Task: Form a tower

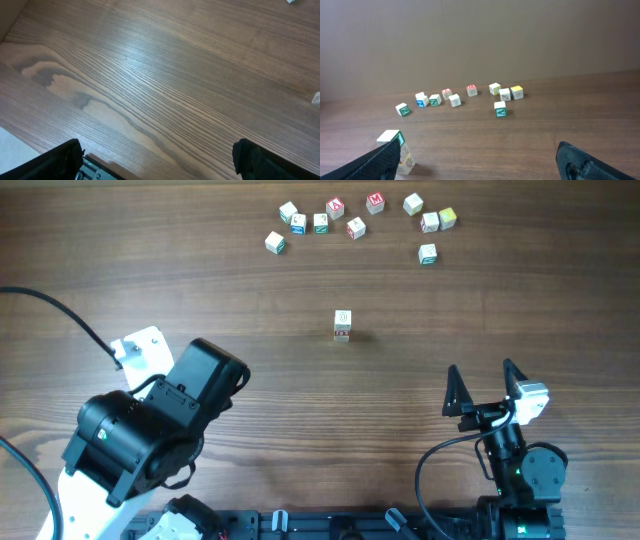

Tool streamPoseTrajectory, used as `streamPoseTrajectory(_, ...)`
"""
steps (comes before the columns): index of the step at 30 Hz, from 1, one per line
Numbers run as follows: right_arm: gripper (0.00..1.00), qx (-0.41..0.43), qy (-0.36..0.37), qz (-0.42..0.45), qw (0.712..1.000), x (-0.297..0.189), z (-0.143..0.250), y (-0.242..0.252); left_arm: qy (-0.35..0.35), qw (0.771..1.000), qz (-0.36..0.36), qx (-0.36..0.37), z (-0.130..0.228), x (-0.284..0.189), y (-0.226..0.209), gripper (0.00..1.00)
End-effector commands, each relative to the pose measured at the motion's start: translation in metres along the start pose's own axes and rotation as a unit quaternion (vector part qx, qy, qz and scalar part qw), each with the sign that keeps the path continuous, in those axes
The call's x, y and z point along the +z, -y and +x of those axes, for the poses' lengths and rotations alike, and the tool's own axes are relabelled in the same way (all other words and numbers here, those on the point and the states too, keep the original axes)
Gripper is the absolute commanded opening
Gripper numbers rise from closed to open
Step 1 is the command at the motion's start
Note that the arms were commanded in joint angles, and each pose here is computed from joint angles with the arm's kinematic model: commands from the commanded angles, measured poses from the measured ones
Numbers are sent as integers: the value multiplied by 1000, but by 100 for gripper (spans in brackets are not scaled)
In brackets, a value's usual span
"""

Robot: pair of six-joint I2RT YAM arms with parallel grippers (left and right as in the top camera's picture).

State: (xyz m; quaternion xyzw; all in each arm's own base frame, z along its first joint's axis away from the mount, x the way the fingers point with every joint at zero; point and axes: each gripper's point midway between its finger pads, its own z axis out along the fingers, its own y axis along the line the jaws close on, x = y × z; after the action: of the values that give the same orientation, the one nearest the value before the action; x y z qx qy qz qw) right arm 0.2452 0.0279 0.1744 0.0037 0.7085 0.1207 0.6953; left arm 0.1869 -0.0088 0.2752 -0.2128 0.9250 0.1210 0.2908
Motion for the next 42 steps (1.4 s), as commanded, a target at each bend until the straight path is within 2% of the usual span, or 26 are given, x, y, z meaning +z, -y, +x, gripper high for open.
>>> streamPoseTrajectory(1, 100, -12, 4, 12, 1000, 0, -1, 4, 0, 1000, -1, -11, 0, 0, -1, 100)
streamPoseTrajectory(9, 100, -169, 4, 19, 985, -1, -2, 4, 0, 1000, -1, -11, 0, 0, -1, 100)
streamPoseTrajectory(42, 100, -166, 6, 25, 986, -1, -4, 7, 0, 1000, -1, -11, 0, 0, -1, 100)
